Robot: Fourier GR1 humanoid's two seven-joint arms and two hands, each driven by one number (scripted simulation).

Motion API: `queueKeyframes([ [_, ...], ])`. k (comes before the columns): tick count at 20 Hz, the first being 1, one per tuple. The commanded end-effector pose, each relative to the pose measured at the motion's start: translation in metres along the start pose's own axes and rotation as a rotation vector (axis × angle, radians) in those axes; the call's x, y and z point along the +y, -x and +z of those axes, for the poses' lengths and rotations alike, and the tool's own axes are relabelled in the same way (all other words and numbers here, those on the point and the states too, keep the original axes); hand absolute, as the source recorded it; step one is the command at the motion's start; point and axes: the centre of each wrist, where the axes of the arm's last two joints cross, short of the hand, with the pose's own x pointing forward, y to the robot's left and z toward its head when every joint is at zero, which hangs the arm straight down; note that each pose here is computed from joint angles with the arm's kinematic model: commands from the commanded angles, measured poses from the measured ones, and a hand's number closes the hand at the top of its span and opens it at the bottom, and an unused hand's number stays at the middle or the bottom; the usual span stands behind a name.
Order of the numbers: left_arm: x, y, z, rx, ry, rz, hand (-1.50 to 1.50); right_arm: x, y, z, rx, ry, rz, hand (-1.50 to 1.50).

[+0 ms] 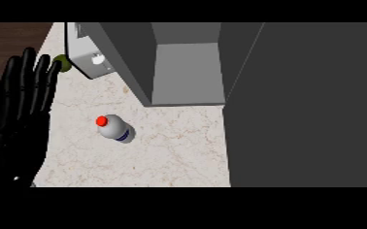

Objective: Pick up the bottled water, place it into the cabinet and close the cabinet

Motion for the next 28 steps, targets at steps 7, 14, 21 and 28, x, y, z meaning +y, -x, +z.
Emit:
queueKeyframes([
  [7,-0.041,0.035,0.033,0.36,0.124,0.312,-1.5,0.025,0.002,0.028,0.162,-0.103,-0.278,-1.5],
  [14,-0.039,0.01,0.05,0.481,0.094,0.41,-1.5,0.005,-0.01,0.066,0.287,-0.143,-0.38,-1.5],
  [21,-0.004,0.009,0.067,0.476,0.109,0.388,-1.5,-0.007,-0.022,0.073,0.304,-0.14,-0.373,-1.5],
  [28,0.005,0.002,0.089,0.482,0.071,0.36,-1.5,-0.003,-0.024,0.094,0.291,-0.145,-0.376,-1.5],
])
